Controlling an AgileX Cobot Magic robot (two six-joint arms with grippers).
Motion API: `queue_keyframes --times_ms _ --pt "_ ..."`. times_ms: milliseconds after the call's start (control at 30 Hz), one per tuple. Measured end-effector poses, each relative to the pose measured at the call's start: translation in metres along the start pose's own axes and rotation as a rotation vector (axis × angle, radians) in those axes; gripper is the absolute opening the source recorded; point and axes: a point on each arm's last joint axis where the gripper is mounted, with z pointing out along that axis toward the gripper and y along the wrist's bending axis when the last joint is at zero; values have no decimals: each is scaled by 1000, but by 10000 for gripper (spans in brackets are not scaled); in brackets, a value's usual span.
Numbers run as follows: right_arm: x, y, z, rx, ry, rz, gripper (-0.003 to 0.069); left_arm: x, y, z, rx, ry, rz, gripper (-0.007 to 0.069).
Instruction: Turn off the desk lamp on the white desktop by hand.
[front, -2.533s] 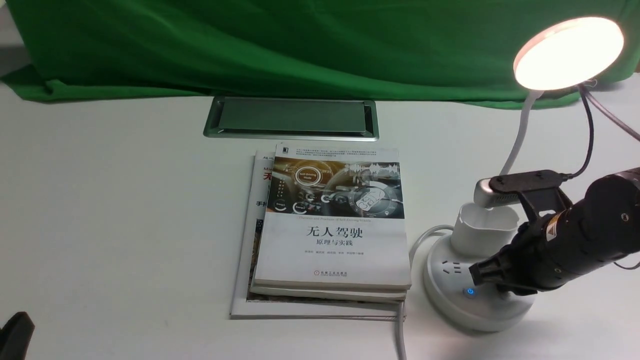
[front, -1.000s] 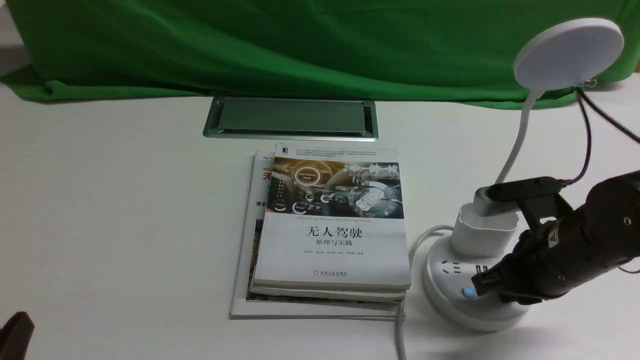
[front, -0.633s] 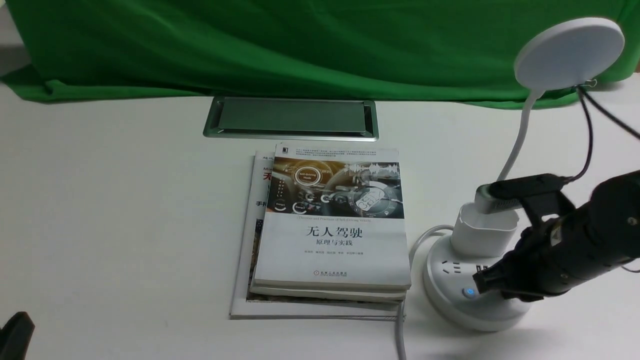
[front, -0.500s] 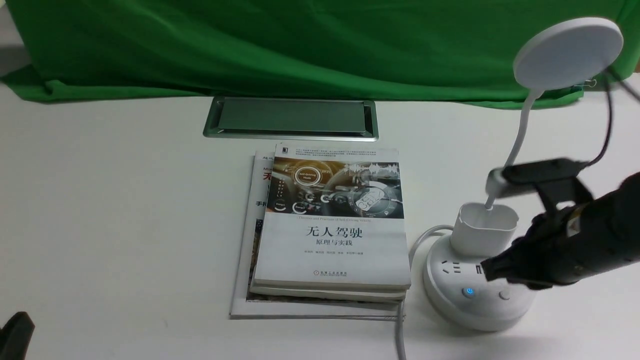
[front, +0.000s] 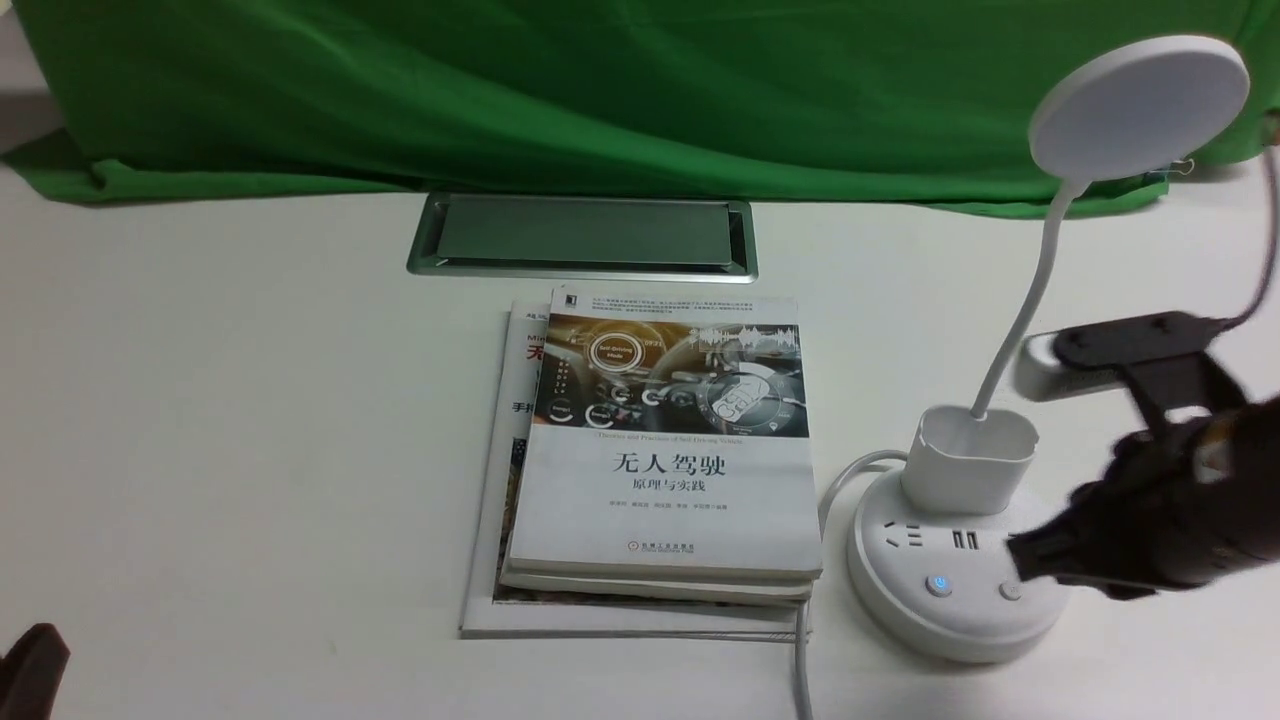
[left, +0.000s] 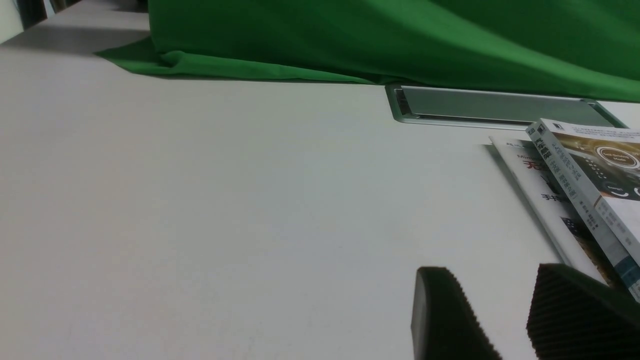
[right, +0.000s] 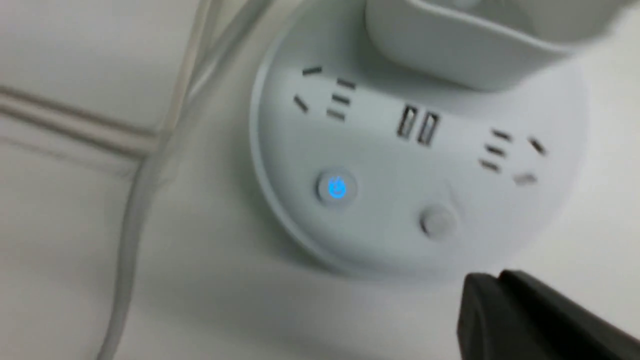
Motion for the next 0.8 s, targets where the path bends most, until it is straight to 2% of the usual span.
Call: queue_keyframes --times_ms 267,467,733,800 --pt "51 -4 -63 -24 -171 8 29 0 0 0 0 0 -1 240" --pt "70 -6 -98 -46 -346 8 29 0 0 0 0 0 -1 240" --pt "83 -7 -123 -60 -526 0 31 0 0 0 0 0 -1 240" --pt "95 -13 -123 -37 -586 15 34 0 0 0 0 0 0 240"
